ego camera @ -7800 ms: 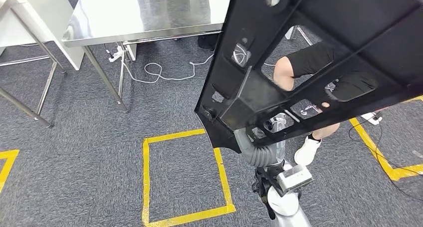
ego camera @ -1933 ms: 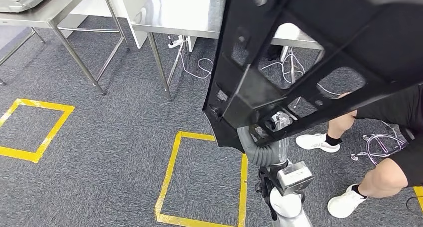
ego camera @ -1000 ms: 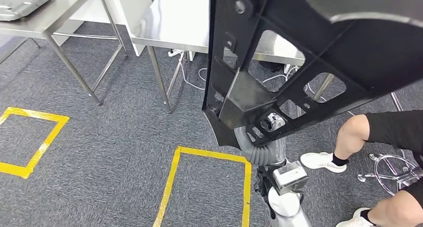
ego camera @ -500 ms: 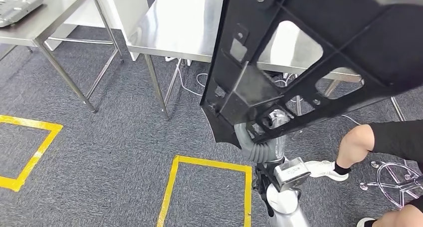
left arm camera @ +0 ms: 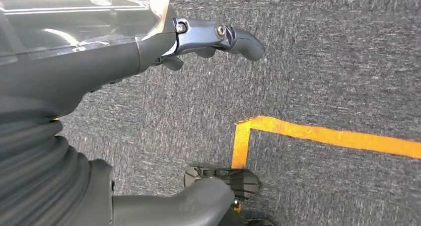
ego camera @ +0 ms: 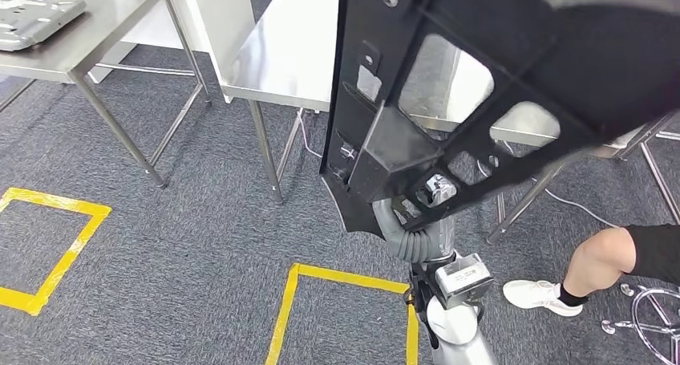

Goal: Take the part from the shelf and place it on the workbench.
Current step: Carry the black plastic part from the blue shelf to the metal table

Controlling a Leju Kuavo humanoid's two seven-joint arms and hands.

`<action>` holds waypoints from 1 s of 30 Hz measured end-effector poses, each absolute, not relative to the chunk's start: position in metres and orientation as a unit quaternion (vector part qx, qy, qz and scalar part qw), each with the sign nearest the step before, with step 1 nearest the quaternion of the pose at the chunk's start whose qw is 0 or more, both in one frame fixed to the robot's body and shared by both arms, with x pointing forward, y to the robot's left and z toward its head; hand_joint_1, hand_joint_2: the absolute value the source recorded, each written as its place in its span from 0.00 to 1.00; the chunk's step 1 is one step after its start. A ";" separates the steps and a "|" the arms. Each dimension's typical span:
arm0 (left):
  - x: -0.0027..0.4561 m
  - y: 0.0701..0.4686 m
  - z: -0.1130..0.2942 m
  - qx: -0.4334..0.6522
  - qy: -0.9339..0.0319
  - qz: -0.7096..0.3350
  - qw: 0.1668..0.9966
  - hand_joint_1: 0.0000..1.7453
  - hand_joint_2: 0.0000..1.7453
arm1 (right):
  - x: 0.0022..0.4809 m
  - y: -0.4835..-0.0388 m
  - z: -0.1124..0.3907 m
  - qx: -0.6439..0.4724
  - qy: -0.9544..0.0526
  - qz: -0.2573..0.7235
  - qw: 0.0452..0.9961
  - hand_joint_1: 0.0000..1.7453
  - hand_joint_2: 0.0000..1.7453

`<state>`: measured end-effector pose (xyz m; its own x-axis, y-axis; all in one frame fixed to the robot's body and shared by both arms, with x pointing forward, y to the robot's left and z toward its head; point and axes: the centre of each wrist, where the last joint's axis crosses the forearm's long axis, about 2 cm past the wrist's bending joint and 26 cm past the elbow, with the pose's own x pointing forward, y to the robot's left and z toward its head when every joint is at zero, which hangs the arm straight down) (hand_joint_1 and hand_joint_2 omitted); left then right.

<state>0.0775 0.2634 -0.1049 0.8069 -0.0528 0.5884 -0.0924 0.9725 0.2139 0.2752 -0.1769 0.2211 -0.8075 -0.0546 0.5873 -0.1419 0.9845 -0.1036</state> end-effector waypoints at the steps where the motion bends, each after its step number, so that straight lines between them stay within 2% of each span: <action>1: 0.078 0.264 -0.105 0.117 -0.311 0.011 0.943 0.00 1.00 | 0.275 -0.176 0.221 0.052 -0.948 0.070 0.306 1.00 1.00; 30: 0.081 0.263 -0.104 0.121 -0.312 0.010 0.942 0.00 1.00 | 0.272 -0.177 0.224 0.046 -0.950 0.067 0.300 1.00 1.00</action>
